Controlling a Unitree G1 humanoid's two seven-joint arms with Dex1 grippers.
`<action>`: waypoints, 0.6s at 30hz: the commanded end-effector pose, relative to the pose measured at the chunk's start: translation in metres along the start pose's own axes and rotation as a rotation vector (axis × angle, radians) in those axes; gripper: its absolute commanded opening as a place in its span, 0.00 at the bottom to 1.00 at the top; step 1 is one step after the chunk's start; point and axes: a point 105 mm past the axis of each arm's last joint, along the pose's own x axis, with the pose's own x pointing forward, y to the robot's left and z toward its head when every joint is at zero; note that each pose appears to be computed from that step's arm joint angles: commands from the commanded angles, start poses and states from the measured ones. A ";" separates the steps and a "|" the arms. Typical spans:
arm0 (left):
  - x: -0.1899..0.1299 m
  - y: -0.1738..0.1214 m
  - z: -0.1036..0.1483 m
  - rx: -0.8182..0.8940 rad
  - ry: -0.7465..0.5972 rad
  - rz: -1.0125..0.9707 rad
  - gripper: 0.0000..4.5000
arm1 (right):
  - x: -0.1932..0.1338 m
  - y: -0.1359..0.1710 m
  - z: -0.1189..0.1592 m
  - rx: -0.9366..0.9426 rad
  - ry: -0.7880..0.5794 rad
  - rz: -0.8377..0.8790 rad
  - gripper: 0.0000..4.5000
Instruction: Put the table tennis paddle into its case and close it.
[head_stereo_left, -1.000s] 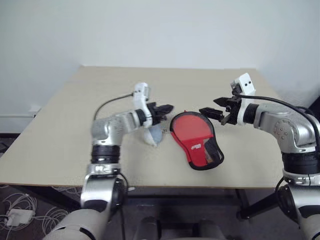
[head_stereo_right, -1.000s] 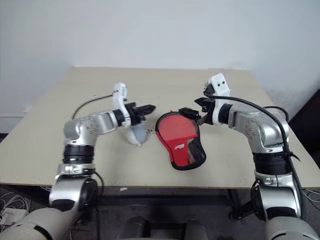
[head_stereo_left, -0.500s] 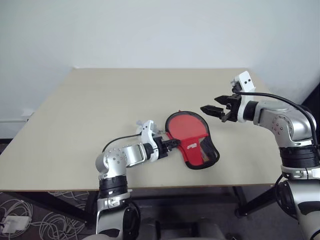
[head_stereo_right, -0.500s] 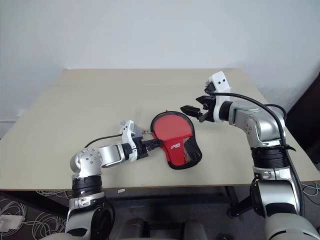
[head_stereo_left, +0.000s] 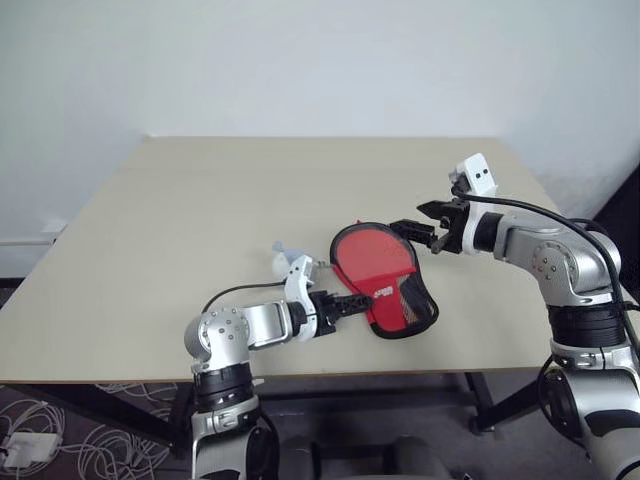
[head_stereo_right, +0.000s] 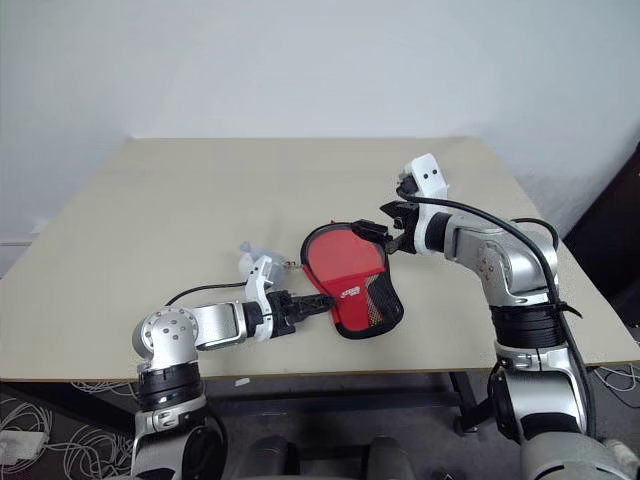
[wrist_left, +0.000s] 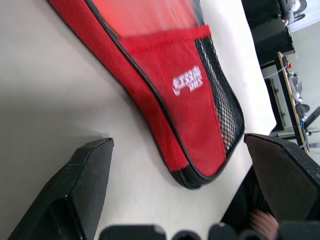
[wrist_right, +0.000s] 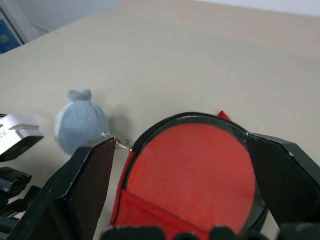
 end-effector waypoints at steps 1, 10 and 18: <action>0.002 0.001 -0.010 -0.025 0.037 0.005 0.99 | -0.007 0.004 0.018 -0.024 -0.072 -0.002 1.00; 0.013 0.005 -0.017 -0.070 0.073 0.045 0.99 | -0.005 0.009 0.018 -0.006 -0.088 -0.009 1.00; 0.031 -0.005 -0.019 -0.130 0.089 0.047 0.99 | -0.002 0.015 0.015 0.011 -0.096 -0.003 1.00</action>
